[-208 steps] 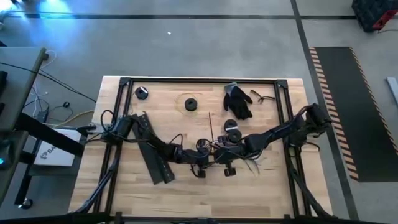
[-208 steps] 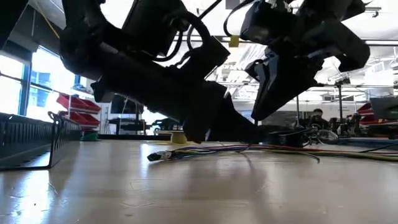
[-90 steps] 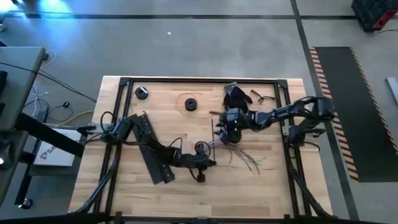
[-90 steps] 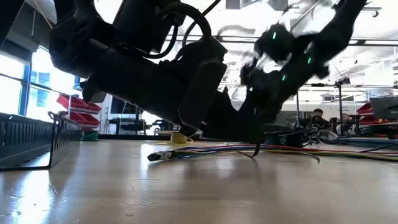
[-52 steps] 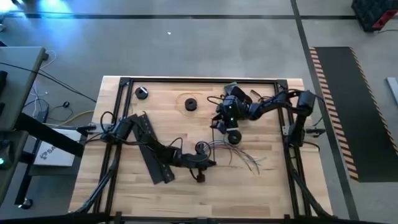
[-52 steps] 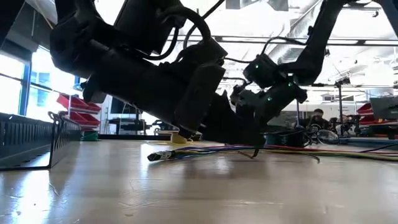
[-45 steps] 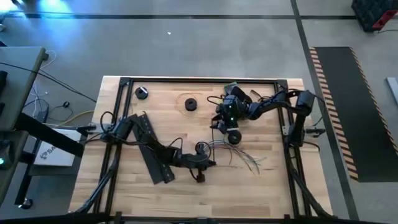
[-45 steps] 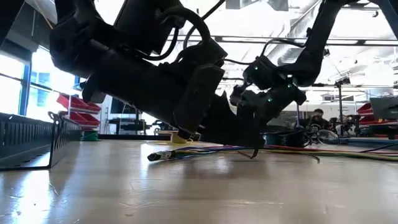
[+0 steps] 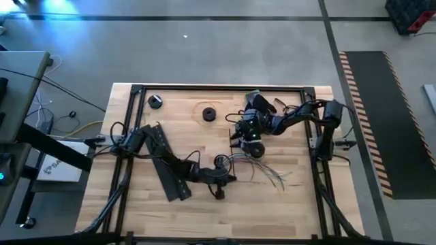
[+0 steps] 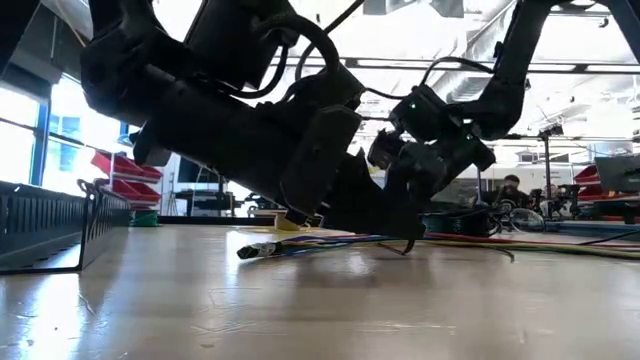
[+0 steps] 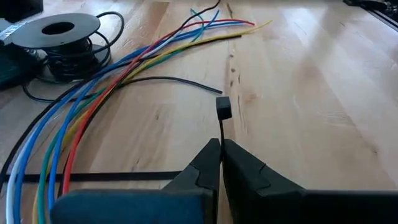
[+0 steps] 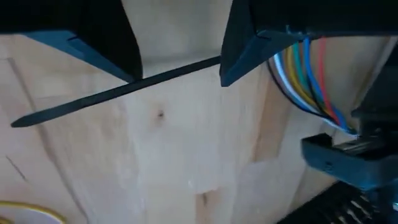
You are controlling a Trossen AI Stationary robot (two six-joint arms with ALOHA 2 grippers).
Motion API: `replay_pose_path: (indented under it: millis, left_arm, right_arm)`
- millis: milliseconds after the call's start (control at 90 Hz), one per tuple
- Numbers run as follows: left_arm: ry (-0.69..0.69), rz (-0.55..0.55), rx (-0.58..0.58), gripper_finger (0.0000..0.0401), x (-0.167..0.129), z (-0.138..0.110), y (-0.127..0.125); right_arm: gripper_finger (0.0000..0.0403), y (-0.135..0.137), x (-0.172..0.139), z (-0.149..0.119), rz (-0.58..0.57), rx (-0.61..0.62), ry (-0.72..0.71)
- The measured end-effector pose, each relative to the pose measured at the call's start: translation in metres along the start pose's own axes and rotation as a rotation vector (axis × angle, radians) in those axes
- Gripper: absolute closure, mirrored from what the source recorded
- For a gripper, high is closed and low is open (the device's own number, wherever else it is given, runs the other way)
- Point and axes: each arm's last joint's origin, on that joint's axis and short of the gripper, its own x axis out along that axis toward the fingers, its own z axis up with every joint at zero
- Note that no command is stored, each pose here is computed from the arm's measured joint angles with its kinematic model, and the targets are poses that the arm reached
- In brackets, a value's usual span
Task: Ziptie cables
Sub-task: Wrap the cables together using a black zip tie
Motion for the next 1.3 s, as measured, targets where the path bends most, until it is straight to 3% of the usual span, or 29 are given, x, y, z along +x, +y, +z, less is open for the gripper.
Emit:
replay_pose_path:
  millis: [144, 333, 533, 744, 1089, 1300]
  left_arm:
    - [-0.001, -0.001, 0.0, 0.0401, 0.0, 0.0, 0.0]
    - [-0.008, -0.019, -0.01, 0.0401, -0.001, 0.003, -0.001]
    - [-0.027, -0.071, -0.116, 0.0401, -0.013, 0.029, -0.002]
    - [0.055, -0.024, -0.147, 0.0401, -0.03, 0.047, 0.004]
    - [0.081, -0.094, -0.189, 0.0401, -0.024, 0.052, 0.024]
    - [0.008, -0.193, -0.303, 0.0401, -0.025, 0.047, 0.048]
  right_arm:
    - [0.0282, 0.0, 0.007, -0.002, -0.004, 0.005, -0.024]
    - [0.0391, 0.004, 0.014, -0.006, -0.018, -0.013, -0.018]
    - [0.0402, 0.022, 0.016, -0.002, -0.013, -0.14, -0.016]
    - [0.0403, 0.057, 0.001, -0.002, -0.215, -0.298, -0.044]
    - [0.0403, 0.123, -0.011, -0.038, -0.481, -0.723, -0.082]
    - [0.0403, 0.142, -0.014, -0.05, -0.507, -0.928, -0.089]
